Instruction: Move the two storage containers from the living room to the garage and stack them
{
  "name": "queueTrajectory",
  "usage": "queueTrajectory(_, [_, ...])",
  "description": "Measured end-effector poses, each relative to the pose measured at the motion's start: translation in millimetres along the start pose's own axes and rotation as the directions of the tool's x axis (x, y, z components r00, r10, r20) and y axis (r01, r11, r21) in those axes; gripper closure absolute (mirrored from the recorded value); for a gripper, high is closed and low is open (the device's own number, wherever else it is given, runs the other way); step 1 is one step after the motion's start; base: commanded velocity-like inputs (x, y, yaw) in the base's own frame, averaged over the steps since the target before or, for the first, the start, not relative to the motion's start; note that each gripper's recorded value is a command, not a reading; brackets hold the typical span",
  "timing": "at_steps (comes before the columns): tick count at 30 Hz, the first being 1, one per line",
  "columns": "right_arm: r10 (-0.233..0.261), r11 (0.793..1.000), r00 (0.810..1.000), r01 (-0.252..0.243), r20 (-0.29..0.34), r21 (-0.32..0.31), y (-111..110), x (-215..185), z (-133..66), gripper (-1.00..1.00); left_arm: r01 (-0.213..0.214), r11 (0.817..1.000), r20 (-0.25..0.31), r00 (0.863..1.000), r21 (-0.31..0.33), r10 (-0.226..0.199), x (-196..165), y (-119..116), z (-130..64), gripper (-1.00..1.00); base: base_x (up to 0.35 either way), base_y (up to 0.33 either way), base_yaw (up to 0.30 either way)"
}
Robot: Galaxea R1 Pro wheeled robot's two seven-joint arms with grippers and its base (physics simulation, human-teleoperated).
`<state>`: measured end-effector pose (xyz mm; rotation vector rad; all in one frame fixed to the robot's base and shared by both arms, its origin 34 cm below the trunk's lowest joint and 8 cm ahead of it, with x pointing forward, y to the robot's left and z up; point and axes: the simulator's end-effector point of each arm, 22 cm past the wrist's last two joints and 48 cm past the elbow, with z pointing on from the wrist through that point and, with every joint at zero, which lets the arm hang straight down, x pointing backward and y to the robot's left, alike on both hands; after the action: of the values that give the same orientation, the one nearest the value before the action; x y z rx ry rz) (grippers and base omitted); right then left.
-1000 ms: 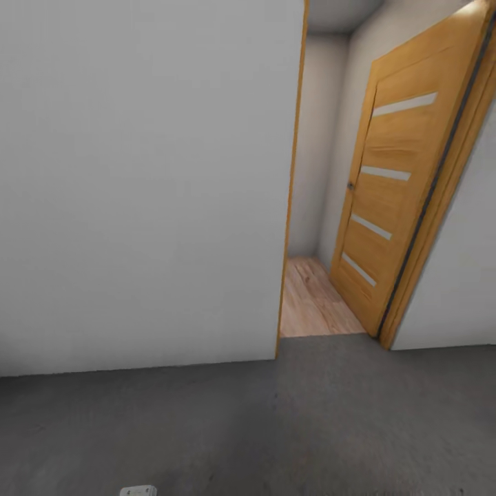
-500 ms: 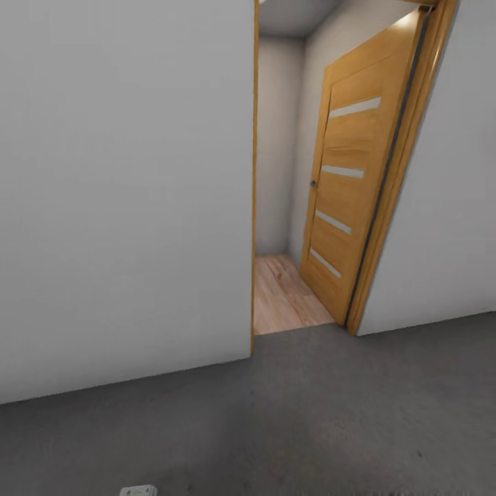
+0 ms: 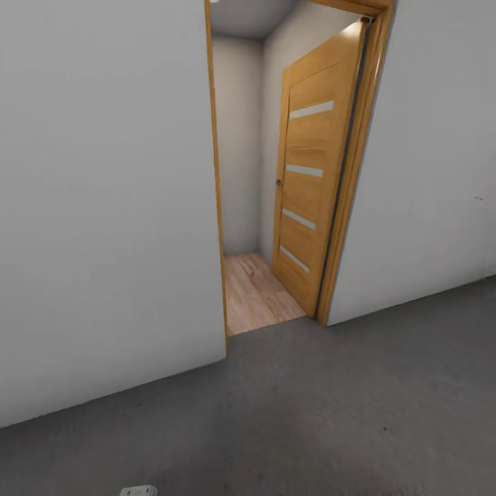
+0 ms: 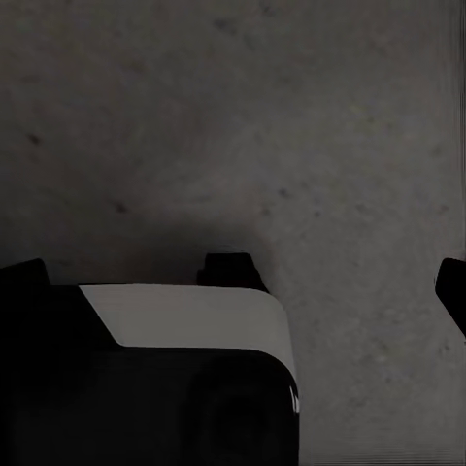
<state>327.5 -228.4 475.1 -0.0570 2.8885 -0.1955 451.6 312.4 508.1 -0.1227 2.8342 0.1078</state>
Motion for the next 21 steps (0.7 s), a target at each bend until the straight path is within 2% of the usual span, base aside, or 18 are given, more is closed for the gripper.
queueTrajectory(7, [0.0,1.0,1.0,0.0,0.0,0.001,-0.3,0.2,-0.2,-1.0,-0.002,1.0,0.0,1.0,0.001,0.002,0.2,-0.6,-0.2,-1.0,0.095,-0.016,-0.257])
queueTrajectory(21, [0.001,1.0,1.0,-0.001,0.0,0.007,-5.5,0.4,0.6,-1.0,-0.006,1.0,0.002,1.0,0.002,0.006,-0.5,-0.7,-0.3,-1.0,0.286,-0.086,-0.024])
